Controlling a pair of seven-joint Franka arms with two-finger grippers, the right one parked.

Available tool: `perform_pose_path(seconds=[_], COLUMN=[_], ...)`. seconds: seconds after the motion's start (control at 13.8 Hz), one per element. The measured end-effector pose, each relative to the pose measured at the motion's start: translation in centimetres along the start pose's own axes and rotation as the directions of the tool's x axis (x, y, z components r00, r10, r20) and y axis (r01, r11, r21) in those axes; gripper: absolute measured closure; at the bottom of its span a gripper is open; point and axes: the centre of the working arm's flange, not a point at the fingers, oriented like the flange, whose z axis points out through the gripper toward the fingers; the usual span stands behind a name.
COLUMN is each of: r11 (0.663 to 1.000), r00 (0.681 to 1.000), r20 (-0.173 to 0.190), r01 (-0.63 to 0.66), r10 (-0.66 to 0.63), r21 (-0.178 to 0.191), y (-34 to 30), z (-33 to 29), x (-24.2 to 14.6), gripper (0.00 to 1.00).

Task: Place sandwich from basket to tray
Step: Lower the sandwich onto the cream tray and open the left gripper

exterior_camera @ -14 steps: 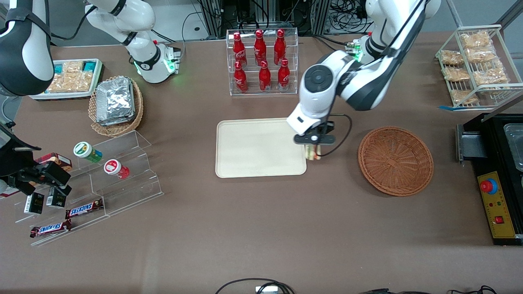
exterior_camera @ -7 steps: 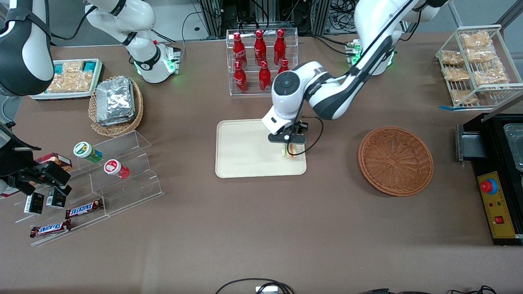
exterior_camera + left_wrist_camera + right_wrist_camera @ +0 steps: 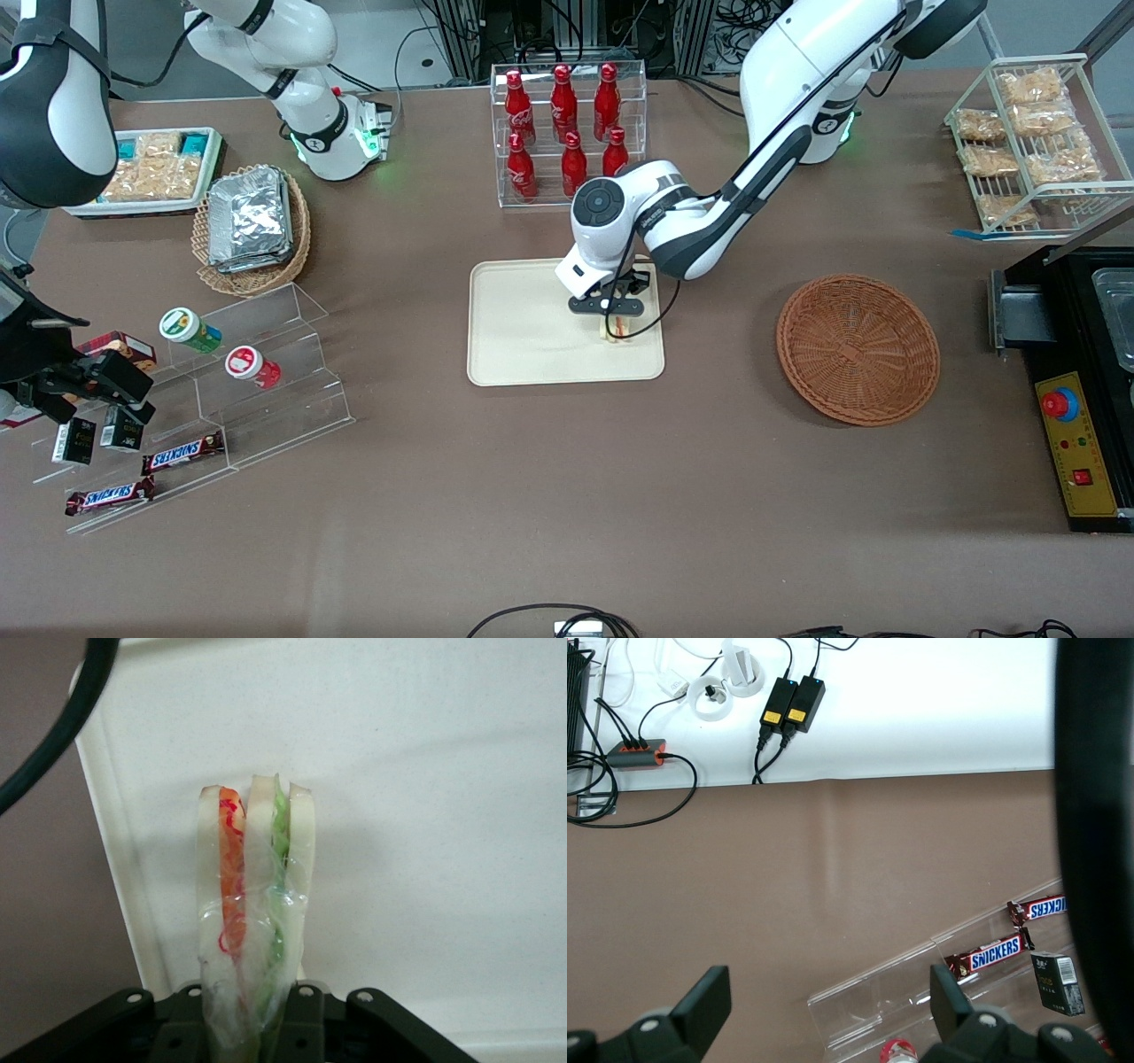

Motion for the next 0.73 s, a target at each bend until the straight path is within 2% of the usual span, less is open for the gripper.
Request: perform_pose_path(seconds=[0.07, 0.15, 0.65, 0.73], r11=[1.0, 1.0, 1.0, 0.999], r00=[1.0, 1.0, 1.0, 0.999], r20=[0.0, 0.002, 0.005, -0.003], r01=[-0.003, -0.004, 0.028, 0.035], r10=[0.003, 0.004, -0.028, -0.035], r21=[0.004, 0.005, 0.004, -0.002], y=[0.02, 0.01, 0.02, 0.03], z=[0.26, 0.44, 0.65, 0.22], x=[-0.02, -0.02, 0.24, 0.66], gripper=[0.8, 0.71, 0.02, 0.02])
